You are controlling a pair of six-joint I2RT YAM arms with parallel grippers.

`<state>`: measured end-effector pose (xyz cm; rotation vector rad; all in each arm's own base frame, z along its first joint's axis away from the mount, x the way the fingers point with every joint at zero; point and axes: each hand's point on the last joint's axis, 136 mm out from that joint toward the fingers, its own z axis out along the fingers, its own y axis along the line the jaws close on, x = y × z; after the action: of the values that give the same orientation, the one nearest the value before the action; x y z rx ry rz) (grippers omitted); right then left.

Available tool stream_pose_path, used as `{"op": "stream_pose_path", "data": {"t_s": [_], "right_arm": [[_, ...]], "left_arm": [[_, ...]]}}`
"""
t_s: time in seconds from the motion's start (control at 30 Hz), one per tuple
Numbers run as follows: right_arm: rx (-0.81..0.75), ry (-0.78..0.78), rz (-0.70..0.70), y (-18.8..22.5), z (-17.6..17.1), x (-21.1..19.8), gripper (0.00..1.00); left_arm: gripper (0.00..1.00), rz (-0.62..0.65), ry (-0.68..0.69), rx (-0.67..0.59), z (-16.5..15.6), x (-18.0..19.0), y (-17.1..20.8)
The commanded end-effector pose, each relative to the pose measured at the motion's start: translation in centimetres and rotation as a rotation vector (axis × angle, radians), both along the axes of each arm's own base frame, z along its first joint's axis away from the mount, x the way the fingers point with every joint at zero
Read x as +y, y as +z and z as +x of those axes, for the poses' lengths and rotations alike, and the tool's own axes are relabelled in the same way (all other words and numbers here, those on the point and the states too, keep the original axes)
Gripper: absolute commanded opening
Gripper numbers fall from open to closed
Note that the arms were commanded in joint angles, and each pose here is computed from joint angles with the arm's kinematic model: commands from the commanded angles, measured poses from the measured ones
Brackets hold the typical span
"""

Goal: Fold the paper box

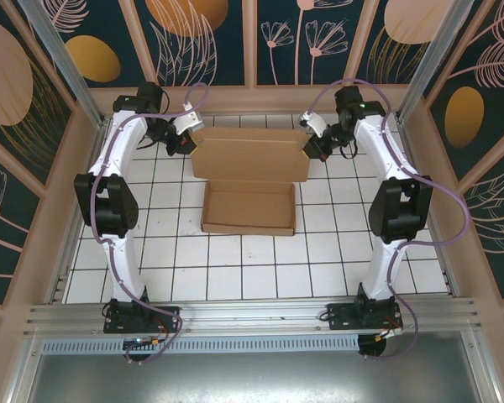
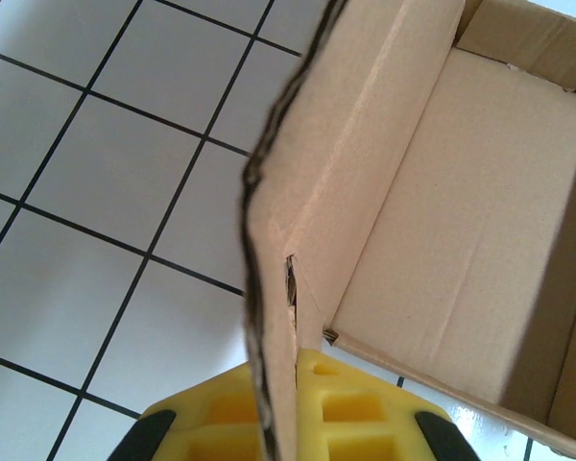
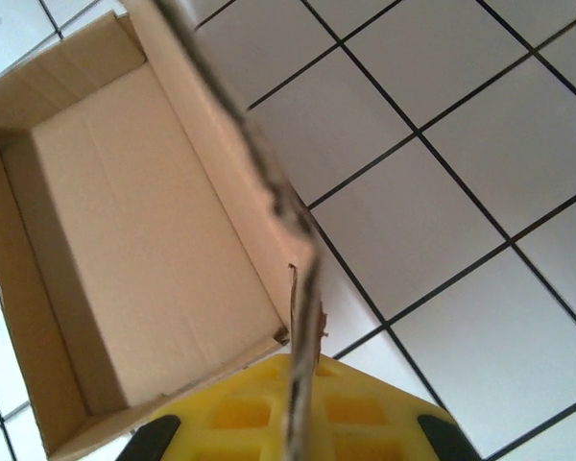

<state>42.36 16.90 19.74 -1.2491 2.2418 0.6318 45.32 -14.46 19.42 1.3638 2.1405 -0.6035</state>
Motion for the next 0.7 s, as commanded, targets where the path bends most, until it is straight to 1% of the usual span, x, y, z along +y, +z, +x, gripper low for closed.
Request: {"op": "stream_pose_path", "data": {"t_s": [0.0, 0.13, 0.27, 0.4, 0.57, 0.63, 0.67], "right_arm": [[0.007, 0.007, 0.017, 0.9, -0.1, 0.2, 0.00], [-0.014, -0.001, 0.026, 1.8, -0.3, 0.6, 0.00], [-0.088, -0.100, 0.034, 2.7, 0.8, 0.7, 0.00], [-0.153, -0.208, 0.078, 3.5, 1.2, 2.0, 0.00], [-0.254, -0.378, 0.097, 4.6, 2.0, 3.5, 0.00], [-0.258, -0.422, 0.126, 5.0, 2.0, 4.4, 0.00], [-0.258, -0.449, 0.144, 5.2, 2.1, 4.8, 0.00]], "left_arm": [[0.00, 0.005, -0.011, -0.023, -0.3, 0.1, 0.6], [0.00, -0.016, 0.010, -0.035, 0.0, -0.1, 1.1], [0.00, -0.063, 0.079, -0.093, 0.8, -0.3, 2.6], [0.00, -0.131, 0.201, -0.202, 2.0, -0.2, 4.6], [0.00, -0.204, 0.337, -0.252, 2.3, -0.3, 5.9], [0.00, -0.223, 0.409, -0.277, 2.4, -0.1, 6.5], [0.00, -0.229, 0.440, -0.274, 2.6, -0.1, 6.0]]}}
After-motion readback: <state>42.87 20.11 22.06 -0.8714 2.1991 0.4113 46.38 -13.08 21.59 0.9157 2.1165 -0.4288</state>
